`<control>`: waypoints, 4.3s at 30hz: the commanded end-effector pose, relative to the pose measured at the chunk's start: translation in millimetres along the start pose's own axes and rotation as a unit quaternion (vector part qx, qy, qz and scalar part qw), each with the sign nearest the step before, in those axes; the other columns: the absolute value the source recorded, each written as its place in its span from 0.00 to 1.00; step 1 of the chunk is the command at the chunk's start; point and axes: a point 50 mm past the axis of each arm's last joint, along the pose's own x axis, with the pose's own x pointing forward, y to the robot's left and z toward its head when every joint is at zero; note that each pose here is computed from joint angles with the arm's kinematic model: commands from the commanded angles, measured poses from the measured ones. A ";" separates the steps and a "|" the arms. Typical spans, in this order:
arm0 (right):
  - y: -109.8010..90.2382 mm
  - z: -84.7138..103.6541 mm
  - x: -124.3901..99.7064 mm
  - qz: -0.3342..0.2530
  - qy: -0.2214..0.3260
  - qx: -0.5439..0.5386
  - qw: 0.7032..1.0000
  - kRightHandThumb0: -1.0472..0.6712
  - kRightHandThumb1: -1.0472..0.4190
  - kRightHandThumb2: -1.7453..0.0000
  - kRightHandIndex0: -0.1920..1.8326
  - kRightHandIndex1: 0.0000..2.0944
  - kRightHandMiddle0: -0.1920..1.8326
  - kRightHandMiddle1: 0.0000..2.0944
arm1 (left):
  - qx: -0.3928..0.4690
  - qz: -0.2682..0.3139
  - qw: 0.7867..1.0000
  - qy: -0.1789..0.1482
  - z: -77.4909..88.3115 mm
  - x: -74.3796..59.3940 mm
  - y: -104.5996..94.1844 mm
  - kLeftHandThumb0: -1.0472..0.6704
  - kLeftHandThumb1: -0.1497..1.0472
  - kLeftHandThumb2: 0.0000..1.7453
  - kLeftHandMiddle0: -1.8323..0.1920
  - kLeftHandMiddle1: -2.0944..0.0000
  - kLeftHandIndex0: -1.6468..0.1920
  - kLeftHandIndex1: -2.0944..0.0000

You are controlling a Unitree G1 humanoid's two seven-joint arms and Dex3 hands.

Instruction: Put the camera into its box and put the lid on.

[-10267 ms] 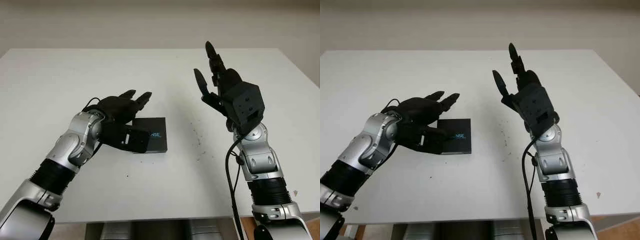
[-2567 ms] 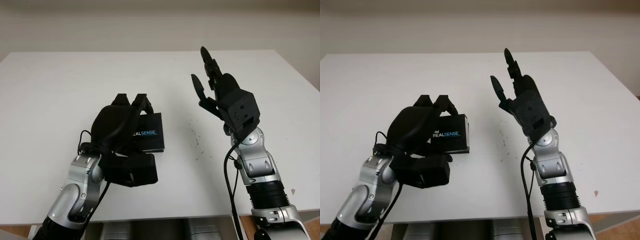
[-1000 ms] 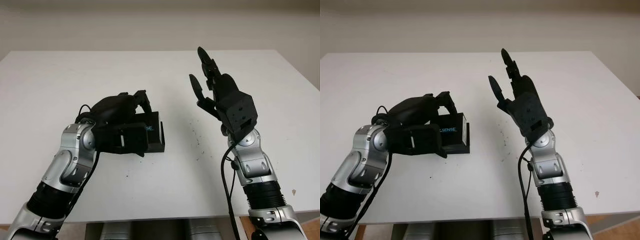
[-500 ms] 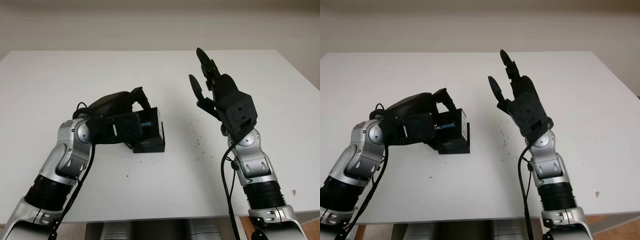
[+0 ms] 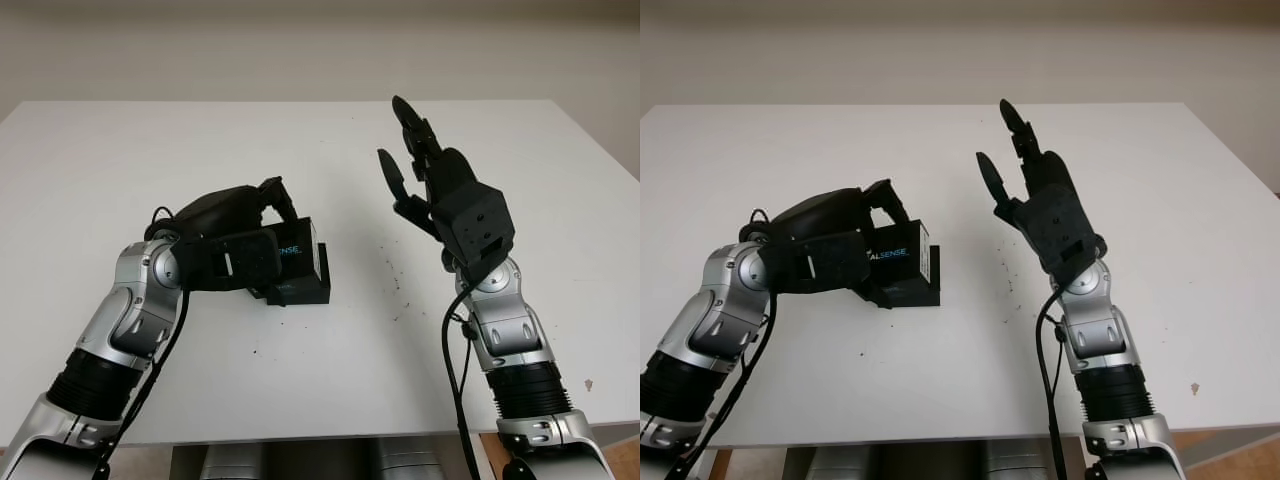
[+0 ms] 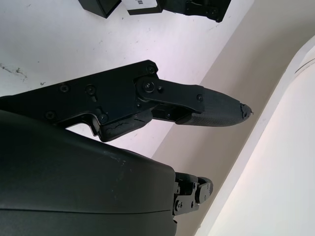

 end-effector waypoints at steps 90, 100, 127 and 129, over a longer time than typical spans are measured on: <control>1.8 3.7 -7.8 -0.007 0.007 0.017 1.000 0.18 0.00 0.67 0.09 0.03 0.02 0.20 | 0.028 -0.015 0.997 -0.077 45.3 -5.6 -3.8 0.26 1.00 0.25 1.00 0.99 0.98 0.99; 0.3 4.3 -7.5 -0.003 0.008 0.016 1.000 0.17 0.00 0.67 0.09 0.02 0.02 0.19 | -0.169 -0.031 0.979 -0.110 39.5 -36.3 8.9 0.28 1.00 0.24 1.00 1.00 1.00 1.00; 5.9 -5.9 -8.6 -0.002 0.039 0.087 0.995 0.11 0.00 0.62 0.00 0.00 0.00 0.02 | -0.550 0.219 0.803 -0.065 -42.1 -20.8 4.0 0.20 1.00 0.39 1.00 1.00 1.00 1.00; 7.9 -7.9 -8.0 0.000 0.047 0.100 0.994 0.09 0.00 0.62 0.00 0.00 0.00 0.00 | -0.551 0.226 0.800 -0.066 -45.4 -20.2 4.4 0.20 1.00 0.39 1.00 1.00 1.00 1.00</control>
